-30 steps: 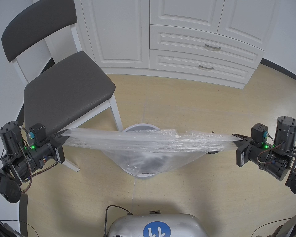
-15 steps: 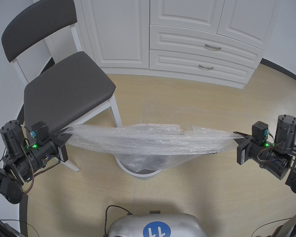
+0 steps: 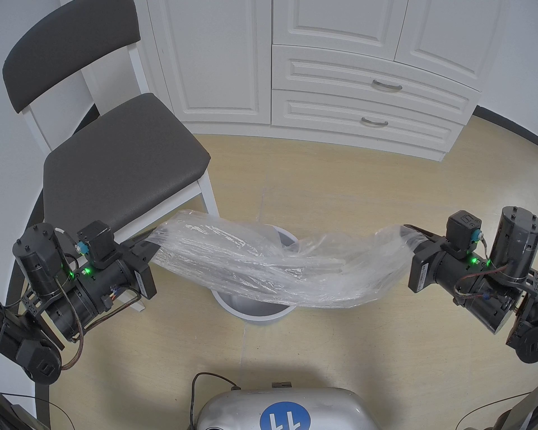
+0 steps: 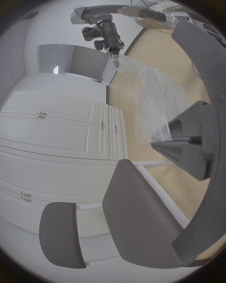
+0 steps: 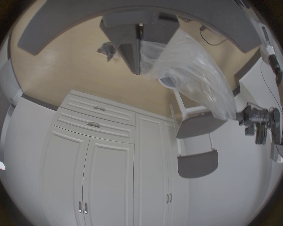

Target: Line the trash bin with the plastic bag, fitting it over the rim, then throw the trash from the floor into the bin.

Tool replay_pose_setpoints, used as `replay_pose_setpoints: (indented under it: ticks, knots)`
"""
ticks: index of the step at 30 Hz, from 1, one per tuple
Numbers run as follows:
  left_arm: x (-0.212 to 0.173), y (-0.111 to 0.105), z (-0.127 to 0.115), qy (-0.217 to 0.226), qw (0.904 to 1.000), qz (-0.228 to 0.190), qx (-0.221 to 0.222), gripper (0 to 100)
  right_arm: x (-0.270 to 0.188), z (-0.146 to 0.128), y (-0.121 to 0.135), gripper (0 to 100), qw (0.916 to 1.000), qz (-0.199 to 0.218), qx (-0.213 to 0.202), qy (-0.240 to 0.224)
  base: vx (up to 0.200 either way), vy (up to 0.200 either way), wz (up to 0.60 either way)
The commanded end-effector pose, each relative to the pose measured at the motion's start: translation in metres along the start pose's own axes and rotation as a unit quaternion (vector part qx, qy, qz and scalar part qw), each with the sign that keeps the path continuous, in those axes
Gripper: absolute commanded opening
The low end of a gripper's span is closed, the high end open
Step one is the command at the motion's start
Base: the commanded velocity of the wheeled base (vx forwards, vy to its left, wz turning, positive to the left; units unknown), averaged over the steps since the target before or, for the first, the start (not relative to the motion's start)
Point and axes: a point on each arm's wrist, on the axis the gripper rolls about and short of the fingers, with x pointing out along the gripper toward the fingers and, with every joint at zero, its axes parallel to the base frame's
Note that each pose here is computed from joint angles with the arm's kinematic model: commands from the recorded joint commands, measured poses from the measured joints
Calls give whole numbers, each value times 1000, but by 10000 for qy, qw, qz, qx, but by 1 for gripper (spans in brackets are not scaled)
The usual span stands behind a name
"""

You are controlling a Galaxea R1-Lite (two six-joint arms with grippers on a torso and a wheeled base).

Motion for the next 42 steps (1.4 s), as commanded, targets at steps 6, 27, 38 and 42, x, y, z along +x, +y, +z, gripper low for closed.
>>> replay_pose_setpoints:
  ticks: [6, 27, 38, 42]
  knots:
    - [18, -23, -2, -289, 9991, -118, -298, 0, 19, -9, 43, 0, 9972, 599, 423, -151, 0, 0, 0]
    - [37, -61, -5, -597, 9963, -75, -610, 0, 47, -16, 123, 0, 9745, 1315, 1797, -276, 0, 0, 0]
    - [46, -64, -22, -291, 9978, -85, -584, 0, 71, -31, 143, 0, 9679, 1285, 2121, -408, 0, 0, 0]
    - [49, -63, -26, -229, 9980, -59, -586, 0, 82, -39, 146, 0, 9670, 1221, 2194, -439, 0, 0, 0]
